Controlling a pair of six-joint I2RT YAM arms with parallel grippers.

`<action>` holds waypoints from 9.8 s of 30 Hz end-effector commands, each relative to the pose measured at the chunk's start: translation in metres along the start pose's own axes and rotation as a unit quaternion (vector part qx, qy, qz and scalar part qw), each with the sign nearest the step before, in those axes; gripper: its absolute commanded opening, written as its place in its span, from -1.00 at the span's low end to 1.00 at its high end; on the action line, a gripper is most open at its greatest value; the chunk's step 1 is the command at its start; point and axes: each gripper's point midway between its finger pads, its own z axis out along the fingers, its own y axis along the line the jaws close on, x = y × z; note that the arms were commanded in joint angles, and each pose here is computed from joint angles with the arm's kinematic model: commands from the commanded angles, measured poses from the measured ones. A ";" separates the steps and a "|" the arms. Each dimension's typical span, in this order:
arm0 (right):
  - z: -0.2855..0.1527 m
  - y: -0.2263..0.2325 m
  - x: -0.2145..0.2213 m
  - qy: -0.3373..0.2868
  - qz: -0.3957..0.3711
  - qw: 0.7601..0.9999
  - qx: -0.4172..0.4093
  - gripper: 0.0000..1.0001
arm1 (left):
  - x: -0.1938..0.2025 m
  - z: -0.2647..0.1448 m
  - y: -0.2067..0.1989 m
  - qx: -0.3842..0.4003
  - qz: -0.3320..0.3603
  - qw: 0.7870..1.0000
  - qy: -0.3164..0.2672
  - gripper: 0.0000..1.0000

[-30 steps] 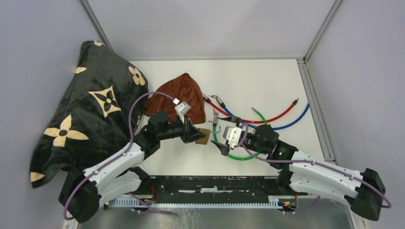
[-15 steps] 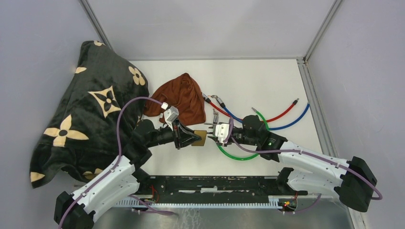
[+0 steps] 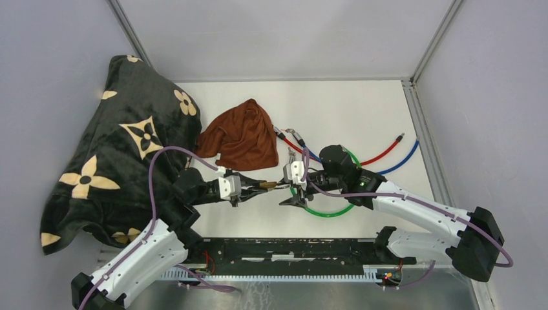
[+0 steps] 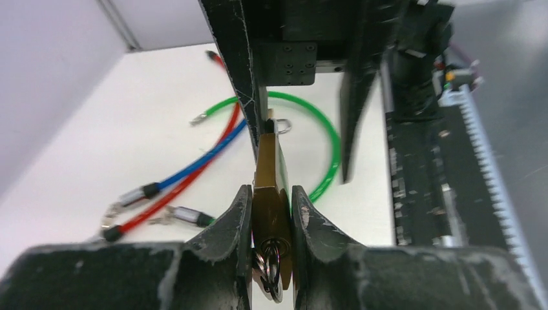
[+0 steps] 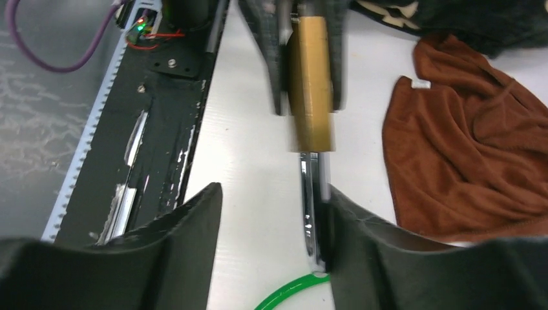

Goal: Lock with the key
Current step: Lock the lock.

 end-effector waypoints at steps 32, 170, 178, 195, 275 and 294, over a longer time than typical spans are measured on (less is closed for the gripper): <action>-0.004 -0.022 -0.020 -0.024 -0.018 0.997 0.066 -0.31 | -0.070 -0.003 0.005 0.008 0.065 0.996 -0.068 -0.95; -0.060 -0.026 -0.136 -0.354 0.134 0.920 0.100 -1.00 | -0.027 -0.007 0.022 -0.088 -0.073 0.993 -0.012 0.56; -0.059 -0.018 -0.137 -0.350 0.125 0.925 0.081 -1.00 | -0.026 0.003 0.030 -0.084 -0.066 0.994 -0.006 0.01; -0.036 -0.014 -0.026 -0.074 0.028 0.993 0.091 0.96 | -0.007 -0.020 0.026 -0.097 -0.061 0.988 0.107 -0.95; -0.030 -0.006 -0.130 -0.295 0.084 0.952 -0.021 -1.00 | -0.068 -0.013 0.005 -0.071 -0.186 0.979 -0.038 -0.91; -0.023 -0.003 -0.139 -0.302 0.094 0.948 -0.036 -1.00 | -0.064 0.005 0.020 -0.084 -0.147 0.982 -0.082 -0.96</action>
